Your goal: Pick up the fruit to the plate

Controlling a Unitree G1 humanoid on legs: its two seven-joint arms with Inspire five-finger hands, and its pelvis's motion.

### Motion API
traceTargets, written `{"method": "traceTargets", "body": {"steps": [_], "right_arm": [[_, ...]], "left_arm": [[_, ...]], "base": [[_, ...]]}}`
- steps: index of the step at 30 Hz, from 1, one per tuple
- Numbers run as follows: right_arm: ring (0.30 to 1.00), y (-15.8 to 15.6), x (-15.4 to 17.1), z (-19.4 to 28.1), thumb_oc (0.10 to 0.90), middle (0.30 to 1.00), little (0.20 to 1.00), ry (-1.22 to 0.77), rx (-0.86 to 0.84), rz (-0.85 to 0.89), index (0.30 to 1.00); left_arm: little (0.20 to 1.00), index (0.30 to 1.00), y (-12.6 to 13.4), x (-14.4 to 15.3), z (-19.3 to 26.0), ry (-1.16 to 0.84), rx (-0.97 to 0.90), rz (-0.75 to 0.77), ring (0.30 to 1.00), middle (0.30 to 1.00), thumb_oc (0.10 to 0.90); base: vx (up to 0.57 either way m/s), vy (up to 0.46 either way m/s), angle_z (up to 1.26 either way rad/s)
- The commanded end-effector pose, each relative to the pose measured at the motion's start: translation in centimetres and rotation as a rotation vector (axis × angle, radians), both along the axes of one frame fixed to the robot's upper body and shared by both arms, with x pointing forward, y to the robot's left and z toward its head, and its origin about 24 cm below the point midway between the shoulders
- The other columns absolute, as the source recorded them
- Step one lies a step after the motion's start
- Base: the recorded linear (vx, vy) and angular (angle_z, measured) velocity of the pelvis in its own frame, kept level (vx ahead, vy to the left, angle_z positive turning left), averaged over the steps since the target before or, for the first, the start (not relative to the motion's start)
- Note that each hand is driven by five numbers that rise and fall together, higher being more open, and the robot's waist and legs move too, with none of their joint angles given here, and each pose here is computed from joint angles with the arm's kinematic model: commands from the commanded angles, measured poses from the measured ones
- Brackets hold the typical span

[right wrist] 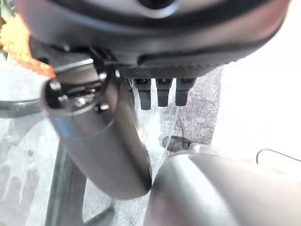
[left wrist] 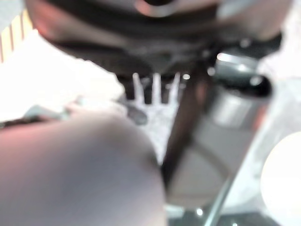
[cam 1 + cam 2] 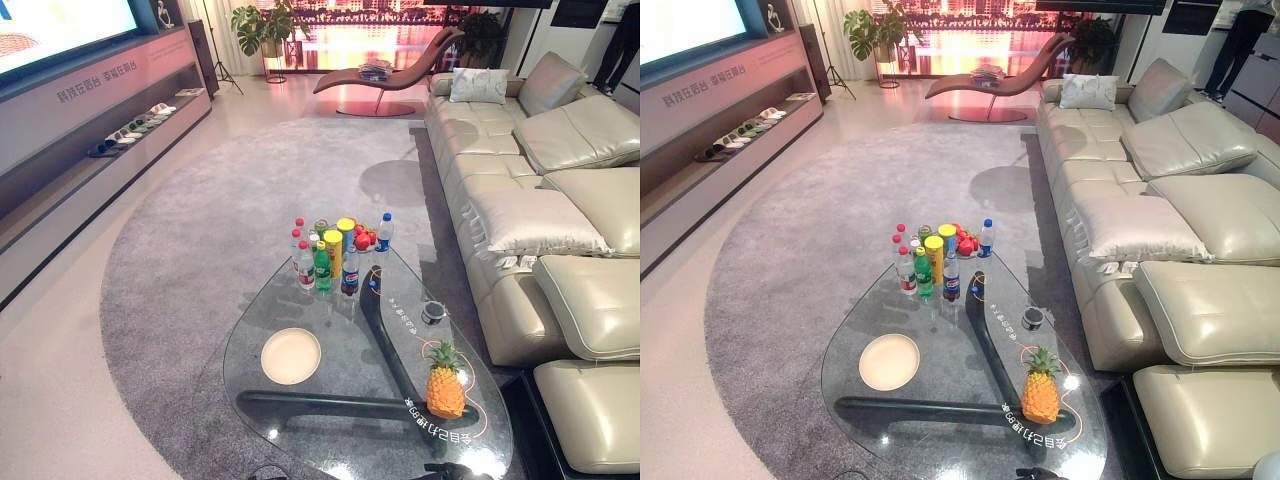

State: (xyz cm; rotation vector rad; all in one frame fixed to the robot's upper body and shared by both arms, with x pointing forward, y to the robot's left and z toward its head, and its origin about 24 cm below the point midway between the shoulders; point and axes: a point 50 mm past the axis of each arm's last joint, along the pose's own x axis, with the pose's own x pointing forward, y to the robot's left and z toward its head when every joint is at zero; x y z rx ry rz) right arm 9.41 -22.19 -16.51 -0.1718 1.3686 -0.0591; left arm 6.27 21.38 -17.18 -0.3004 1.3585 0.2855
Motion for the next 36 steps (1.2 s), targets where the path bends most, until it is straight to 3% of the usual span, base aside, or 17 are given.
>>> {"method": "traceTargets", "body": {"steps": [1, 9, 19, 28, 36], "right_arm": [[0.900, -1.3, -2.0, -0.2, 0.800, 0.900, 0.900, 0.072, -0.085, -0.023, 0.900], [0.900, -2.5, 1.2, 1.0, 0.800, 0.900, 0.900, -0.128, -0.217, -0.126, 0.900], [0.900, -4.0, 5.9, 3.8, 0.800, 0.900, 0.900, -0.455, -0.341, -0.474, 0.900], [0.900, -3.6, 12.2, 10.3, 0.800, 0.900, 0.900, -0.880, -0.362, -0.596, 0.900], [0.900, -3.9, 15.0, 15.6, 0.800, 0.900, 0.900, -1.145, -0.374, -0.672, 0.900]], "left_arm": [[0.900, 0.900, -0.3, 0.6, 0.0, 0.019, -0.005, -0.012, 0.900, 0.900, 0.800], [0.900, 0.900, 0.4, 2.1, 0.4, -0.049, 0.026, -0.024, 0.900, 0.900, 0.800], [0.900, 0.900, 1.4, 2.9, 0.8, -0.098, 0.059, -0.017, 0.900, 0.900, 0.800], [0.900, 0.900, 2.3, 3.7, 1.3, -0.152, 0.088, 0.019, 0.900, 0.900, 0.800], [0.900, 0.900, 2.2, 4.9, 1.6, -0.210, 0.086, 0.055, 0.900, 0.900, 0.800]], "base": [[0.00, 0.000, 0.00], [-0.06, -0.046, -0.08], [-0.05, -0.052, 0.00], [-0.03, -0.020, 0.00], [-0.04, 0.036, 0.02]]}}
